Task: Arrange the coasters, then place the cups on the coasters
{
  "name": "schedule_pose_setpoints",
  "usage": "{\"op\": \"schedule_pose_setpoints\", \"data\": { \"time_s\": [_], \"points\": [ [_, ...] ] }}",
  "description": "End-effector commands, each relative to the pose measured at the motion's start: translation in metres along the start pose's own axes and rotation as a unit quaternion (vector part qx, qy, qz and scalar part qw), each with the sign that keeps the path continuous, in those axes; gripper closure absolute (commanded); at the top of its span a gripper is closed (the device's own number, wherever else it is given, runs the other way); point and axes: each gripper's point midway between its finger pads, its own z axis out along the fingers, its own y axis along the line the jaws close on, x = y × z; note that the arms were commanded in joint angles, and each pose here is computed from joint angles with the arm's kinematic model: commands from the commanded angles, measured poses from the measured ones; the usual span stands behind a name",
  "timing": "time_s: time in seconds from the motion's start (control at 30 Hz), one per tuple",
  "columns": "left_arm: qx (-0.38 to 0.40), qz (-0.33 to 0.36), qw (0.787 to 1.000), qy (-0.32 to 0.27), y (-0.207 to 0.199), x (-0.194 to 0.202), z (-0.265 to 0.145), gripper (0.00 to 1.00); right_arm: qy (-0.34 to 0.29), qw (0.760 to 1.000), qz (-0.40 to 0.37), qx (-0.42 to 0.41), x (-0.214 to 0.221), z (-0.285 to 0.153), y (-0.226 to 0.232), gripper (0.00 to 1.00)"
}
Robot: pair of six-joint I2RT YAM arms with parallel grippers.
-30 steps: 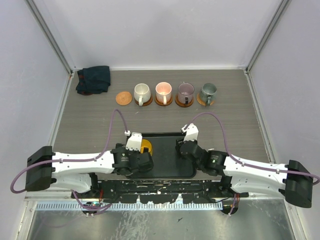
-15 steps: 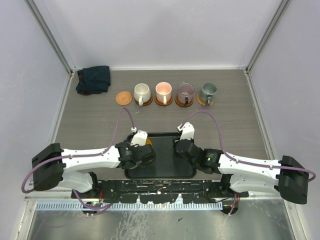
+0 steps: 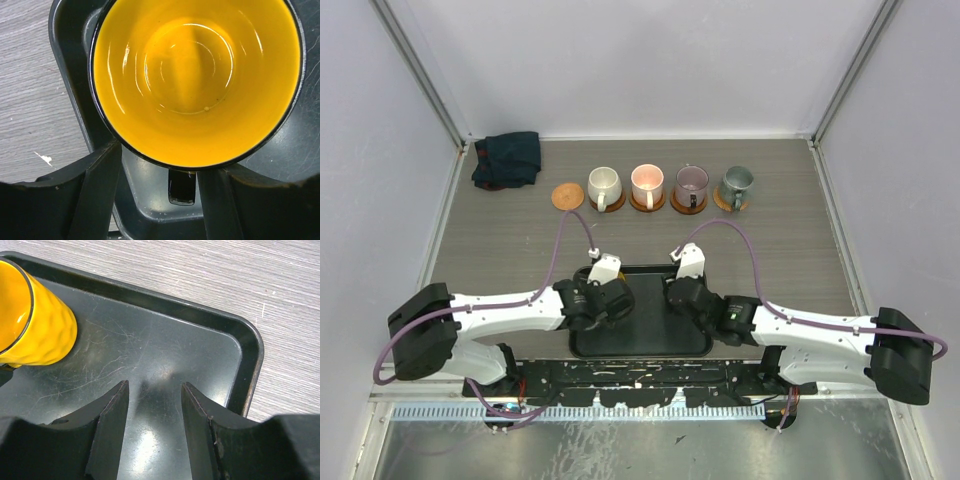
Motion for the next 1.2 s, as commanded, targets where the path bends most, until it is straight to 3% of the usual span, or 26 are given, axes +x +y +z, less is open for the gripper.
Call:
{"op": "schedule_pose_setpoints", "data": {
  "time_s": [0.0,0.47,0.87,1.07,1.17],
  "points": [
    [0.005,-0.027,0.999,-0.045,-0.009,-0.027,0.003,0.41,-0.033,0.999,0.029,-0.02,-0.029,-0.002,0.016,0.49],
    [0.016,-0.083,0.995,-0.051,-0.018,-0.032,0.012,0.45,-0.028,0.999,0.031,-0.019,-0.027,-0.002,0.016,0.49],
    [0.002,-0.097,0.994,-0.046,-0.012,-0.024,0.022,0.59,-0.023,0.999,0.034,-0.013,-0.023,-0.001,0.013,0.49],
    [0.003,-0.096,0.994,-0.049,-0.011,-0.024,0.025,0.59,-0.02,0.999,0.034,-0.012,-0.022,0.0,0.014,0.49],
    [-0.001,-0.096,0.994,-0.051,-0.01,-0.025,0.025,0.5,-0.019,0.999,0.036,-0.013,-0.021,0.0,0.014,0.49]
  ]
}}
